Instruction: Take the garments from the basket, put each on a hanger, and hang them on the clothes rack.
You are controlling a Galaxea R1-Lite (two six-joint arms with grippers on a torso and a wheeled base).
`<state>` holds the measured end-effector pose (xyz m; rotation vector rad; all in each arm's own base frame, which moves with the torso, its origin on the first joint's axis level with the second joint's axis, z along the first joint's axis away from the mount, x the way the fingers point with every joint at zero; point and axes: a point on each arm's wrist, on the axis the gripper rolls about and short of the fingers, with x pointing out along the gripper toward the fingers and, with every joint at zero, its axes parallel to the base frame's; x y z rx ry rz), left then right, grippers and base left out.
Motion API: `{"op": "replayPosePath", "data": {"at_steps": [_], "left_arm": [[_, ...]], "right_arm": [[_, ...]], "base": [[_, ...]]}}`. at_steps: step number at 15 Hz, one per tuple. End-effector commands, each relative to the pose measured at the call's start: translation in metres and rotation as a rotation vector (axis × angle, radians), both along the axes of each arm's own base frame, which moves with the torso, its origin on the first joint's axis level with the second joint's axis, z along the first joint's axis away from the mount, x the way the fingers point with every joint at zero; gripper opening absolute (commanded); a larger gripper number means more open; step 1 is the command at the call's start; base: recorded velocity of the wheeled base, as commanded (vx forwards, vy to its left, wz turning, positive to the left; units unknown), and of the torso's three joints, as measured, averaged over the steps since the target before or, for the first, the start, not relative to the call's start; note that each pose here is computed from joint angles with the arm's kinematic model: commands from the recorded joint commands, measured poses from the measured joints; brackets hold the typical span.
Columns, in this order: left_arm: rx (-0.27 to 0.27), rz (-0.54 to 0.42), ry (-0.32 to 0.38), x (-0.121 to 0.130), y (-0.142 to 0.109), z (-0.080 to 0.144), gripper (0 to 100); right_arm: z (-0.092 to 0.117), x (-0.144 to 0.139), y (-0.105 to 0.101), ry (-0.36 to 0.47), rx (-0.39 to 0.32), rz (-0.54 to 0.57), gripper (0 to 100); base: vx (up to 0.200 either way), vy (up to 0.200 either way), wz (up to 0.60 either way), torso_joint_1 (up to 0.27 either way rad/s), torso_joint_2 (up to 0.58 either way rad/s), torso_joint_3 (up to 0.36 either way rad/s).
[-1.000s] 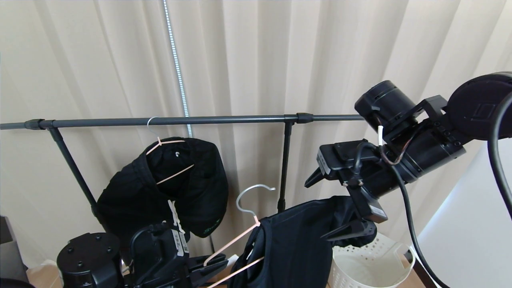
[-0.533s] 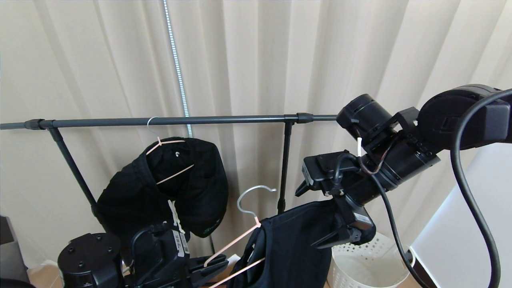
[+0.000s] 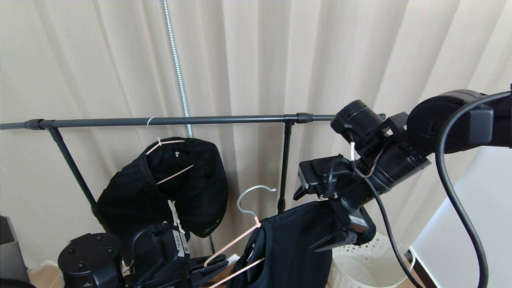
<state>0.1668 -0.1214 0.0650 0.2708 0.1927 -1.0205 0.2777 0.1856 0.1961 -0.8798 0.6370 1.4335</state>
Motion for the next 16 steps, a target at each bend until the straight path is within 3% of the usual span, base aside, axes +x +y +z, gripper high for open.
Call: {"op": "replayPosePath", "data": {"at_steps": [1,10,11,16], "left_arm": [[0.0,0.0,0.0,0.0001,0.0,-0.0001,0],[0.004,0.0,0.006,0.0005,-0.0003,-0.0016,0],[0.004,0.0,0.006,0.0005,-0.0003,-0.0016,0],[0.004,0.0,0.006,0.0005,-0.0003,-0.0016,0]], "right_arm": [[-0.0017,0.0004,0.0005,0.005,-0.002,0.001,100],[-0.0046,0.0007,0.0007,0.014,-0.007,0.003,100],[-0.006,0.0002,0.0004,0.019,-0.01,0.003,0],[-0.0053,-0.0032,0.0043,0.018,-0.01,0.017,0]], "base": [[0.0,0.0,0.0,0.0,0.0,0.0],[0.0,0.0,0.0,0.0,0.0,0.0],[0.0,0.0,0.0,0.0,0.0,0.0],[0.0,0.0,0.0,0.0,0.0,0.0]]}}
